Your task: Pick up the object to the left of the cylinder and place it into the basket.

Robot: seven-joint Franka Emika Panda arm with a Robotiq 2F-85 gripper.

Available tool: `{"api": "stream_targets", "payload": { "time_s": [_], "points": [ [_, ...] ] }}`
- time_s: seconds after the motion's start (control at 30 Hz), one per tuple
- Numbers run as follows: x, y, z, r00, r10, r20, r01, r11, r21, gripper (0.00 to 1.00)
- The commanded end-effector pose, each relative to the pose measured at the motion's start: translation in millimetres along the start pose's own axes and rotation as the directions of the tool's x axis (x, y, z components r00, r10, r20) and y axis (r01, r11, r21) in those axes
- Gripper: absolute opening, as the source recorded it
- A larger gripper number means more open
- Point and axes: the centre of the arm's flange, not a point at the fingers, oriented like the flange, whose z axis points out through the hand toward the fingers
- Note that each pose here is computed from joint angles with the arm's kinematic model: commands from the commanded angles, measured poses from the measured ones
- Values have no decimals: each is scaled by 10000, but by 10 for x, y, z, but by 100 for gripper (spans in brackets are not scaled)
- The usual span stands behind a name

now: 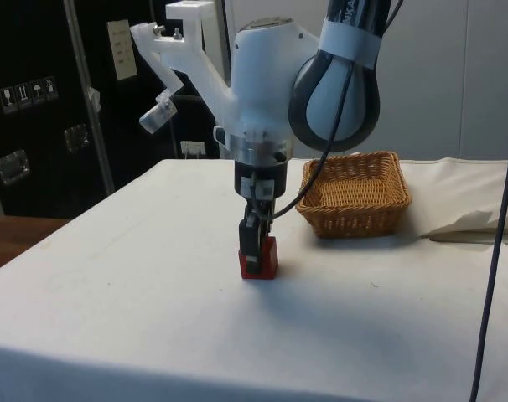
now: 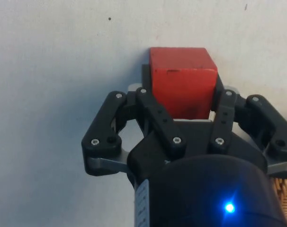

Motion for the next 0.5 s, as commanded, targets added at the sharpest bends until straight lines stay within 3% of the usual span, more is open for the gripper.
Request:
{"api": "stream_targets", "payload": {
  "time_s": [0.0,0.27,0.47],
  "points": [
    [-18,-49,-22,10000,26,-95,-24,9998,195,1],
    [14,26,-46,10000,22,-89,-22,10000,30,1],
    [-17,174,-234,9998,36,-187,-34,10000,79,1]
  ]
}}
